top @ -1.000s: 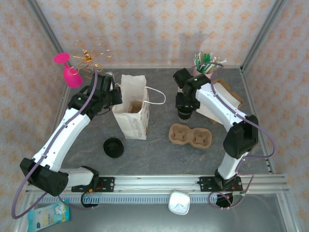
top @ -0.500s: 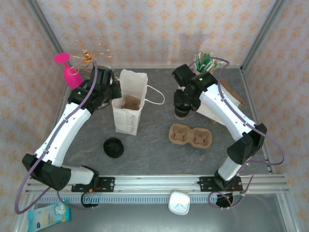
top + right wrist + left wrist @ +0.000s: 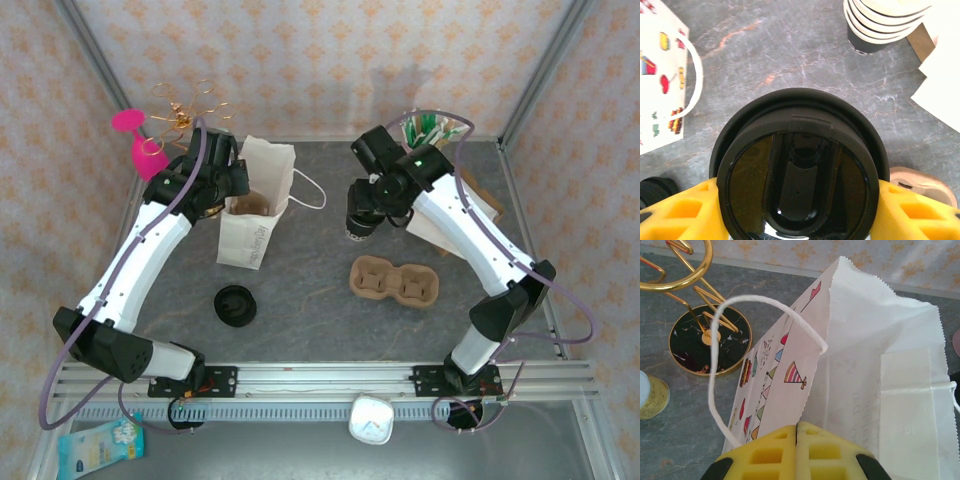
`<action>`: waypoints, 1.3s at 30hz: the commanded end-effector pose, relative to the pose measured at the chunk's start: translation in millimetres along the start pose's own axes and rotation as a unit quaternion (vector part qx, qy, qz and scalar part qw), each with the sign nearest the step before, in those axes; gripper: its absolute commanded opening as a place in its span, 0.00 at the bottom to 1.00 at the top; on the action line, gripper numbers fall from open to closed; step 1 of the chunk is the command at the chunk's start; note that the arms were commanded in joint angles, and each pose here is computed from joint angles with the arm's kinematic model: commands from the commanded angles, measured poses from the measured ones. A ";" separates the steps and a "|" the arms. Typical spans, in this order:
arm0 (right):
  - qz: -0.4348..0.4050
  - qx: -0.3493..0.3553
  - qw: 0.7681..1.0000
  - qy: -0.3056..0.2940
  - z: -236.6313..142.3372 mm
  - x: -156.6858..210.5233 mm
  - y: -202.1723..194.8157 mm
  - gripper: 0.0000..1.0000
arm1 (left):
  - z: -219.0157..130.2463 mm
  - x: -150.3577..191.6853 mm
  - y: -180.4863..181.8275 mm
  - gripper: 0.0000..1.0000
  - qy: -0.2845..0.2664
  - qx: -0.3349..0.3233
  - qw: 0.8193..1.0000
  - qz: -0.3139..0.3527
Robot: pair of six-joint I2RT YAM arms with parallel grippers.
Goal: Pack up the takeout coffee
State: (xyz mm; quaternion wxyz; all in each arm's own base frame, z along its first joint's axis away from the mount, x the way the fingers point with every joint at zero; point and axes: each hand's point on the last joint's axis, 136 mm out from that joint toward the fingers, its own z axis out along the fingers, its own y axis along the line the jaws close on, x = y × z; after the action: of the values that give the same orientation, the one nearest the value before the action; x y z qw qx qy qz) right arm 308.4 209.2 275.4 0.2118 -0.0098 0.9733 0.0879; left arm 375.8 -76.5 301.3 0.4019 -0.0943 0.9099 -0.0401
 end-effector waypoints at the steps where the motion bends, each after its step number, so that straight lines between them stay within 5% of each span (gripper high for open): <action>1: -0.012 -0.015 1.000 -0.009 -12.6 -3.7 9.3 0.60 | 4.5 -1.3 4.2 0.00 0.005 -0.016 1.000 0.012; 6: -0.016 -0.036 0.999 -0.024 -23.6 -12.6 19.8 0.60 | 0.3 -8.9 -2.9 0.00 0.000 0.000 1.000 0.008; 11: -0.024 -0.047 0.998 -0.032 -29.4 -17.4 25.5 0.60 | -1.5 -22.5 17.7 0.00 0.001 -0.076 0.996 0.044; 23: -0.036 -0.097 0.994 -0.044 -46.0 -28.0 48.8 0.59 | 5.8 -29.7 17.5 0.00 0.007 -0.101 0.992 0.070; 39: -0.050 -0.119 0.989 -0.068 -61.6 -39.6 60.0 0.59 | 24.7 -38.4 -41.8 0.00 0.012 -0.045 0.993 0.107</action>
State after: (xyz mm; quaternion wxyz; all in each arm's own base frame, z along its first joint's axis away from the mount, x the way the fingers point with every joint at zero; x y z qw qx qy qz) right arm 319.3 258.4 345.5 0.2649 -0.0673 0.9425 0.1924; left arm 423.2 -104.8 311.7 0.3871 -0.0319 0.9210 0.0295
